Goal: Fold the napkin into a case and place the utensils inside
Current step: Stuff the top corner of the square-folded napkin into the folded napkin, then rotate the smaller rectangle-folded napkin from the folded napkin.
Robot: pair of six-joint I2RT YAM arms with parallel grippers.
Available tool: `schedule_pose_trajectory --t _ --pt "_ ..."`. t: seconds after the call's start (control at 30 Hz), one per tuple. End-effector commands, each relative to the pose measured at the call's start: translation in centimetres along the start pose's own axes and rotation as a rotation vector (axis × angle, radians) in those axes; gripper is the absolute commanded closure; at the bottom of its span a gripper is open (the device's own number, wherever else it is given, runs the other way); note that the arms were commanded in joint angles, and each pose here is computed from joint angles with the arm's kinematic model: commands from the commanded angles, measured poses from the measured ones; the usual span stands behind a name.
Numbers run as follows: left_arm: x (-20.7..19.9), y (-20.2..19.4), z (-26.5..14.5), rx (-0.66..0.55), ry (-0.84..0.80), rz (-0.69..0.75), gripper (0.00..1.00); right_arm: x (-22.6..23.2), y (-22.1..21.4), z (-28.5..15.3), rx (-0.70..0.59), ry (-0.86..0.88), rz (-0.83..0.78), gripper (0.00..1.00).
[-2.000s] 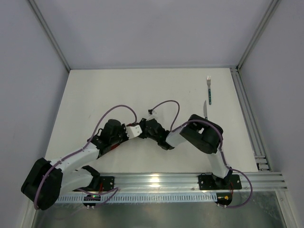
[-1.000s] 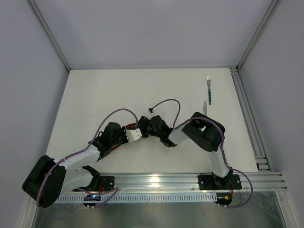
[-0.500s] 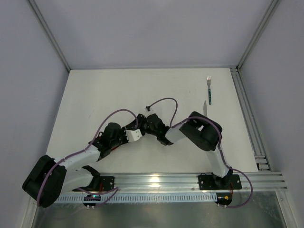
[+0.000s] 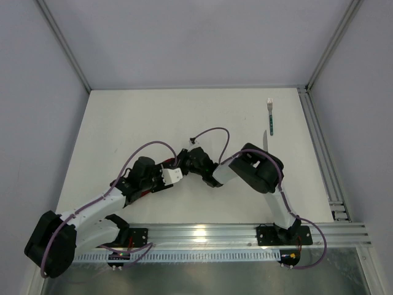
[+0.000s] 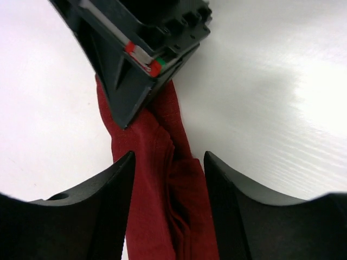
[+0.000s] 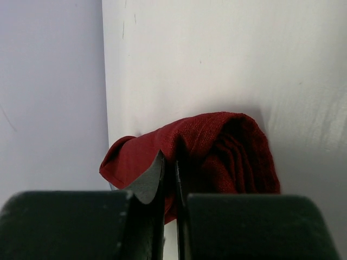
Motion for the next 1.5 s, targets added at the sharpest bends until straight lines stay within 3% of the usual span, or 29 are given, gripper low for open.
schedule_pose_trajectory --t 0.0,0.1,0.2,0.4,0.6,0.77,0.93,1.07,1.3,1.47 --pt "0.2 3.6 -2.6 -0.086 -0.090 -0.079 0.44 0.4 1.2 -0.7 -0.067 0.019 -0.042 0.96" --pt "0.5 4.9 -5.2 -0.068 -0.129 -0.160 0.40 0.3 1.4 -1.8 -0.090 0.039 -0.061 0.96" --pt "1.3 4.6 -7.2 0.008 -0.101 -0.247 0.43 -0.1 1.5 -3.1 -0.113 0.046 -0.082 0.96" --pt "1.9 -0.1 -7.7 0.220 -0.002 -0.276 0.45 -0.8 0.9 -5.5 -0.113 0.057 -0.130 0.96" --pt "2.9 -4.0 -7.2 0.323 0.037 -0.377 0.45 -1.8 0.8 -7.5 -0.145 0.061 -0.184 0.96" --pt "1.6 -4.3 -6.9 0.318 -0.043 -0.344 0.46 -2.3 0.6 -8.5 -0.169 0.078 -0.186 0.96" --pt "-1.9 -4.0 -7.2 0.255 -0.223 -0.317 0.58 -3.2 0.9 -9.6 -0.228 0.064 -0.163 0.96" --pt "-3.9 -4.8 -7.2 0.281 -0.316 -0.247 0.60 -4.0 1.5 -10.4 -0.281 0.033 -0.151 0.96" --pt "-4.6 -4.2 -6.8 0.259 -0.350 -0.152 0.52 -4.5 1.4 -10.5 -0.308 -0.015 -0.148 0.96" --pt "-2.1 -1.5 -7.2 0.178 -0.260 -0.176 0.45 -4.6 1.7 -10.9 -0.328 -0.032 -0.127 0.96"
Point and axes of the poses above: each gripper's point midway between its finger pads, its own z axis out along the fingers, its own x axis along the line the jaws close on, y = z × x, the point moved 4 cm from there along -z, back along the fingers, and after that the axes turned 1 degree about z, right-handed, at the moved point
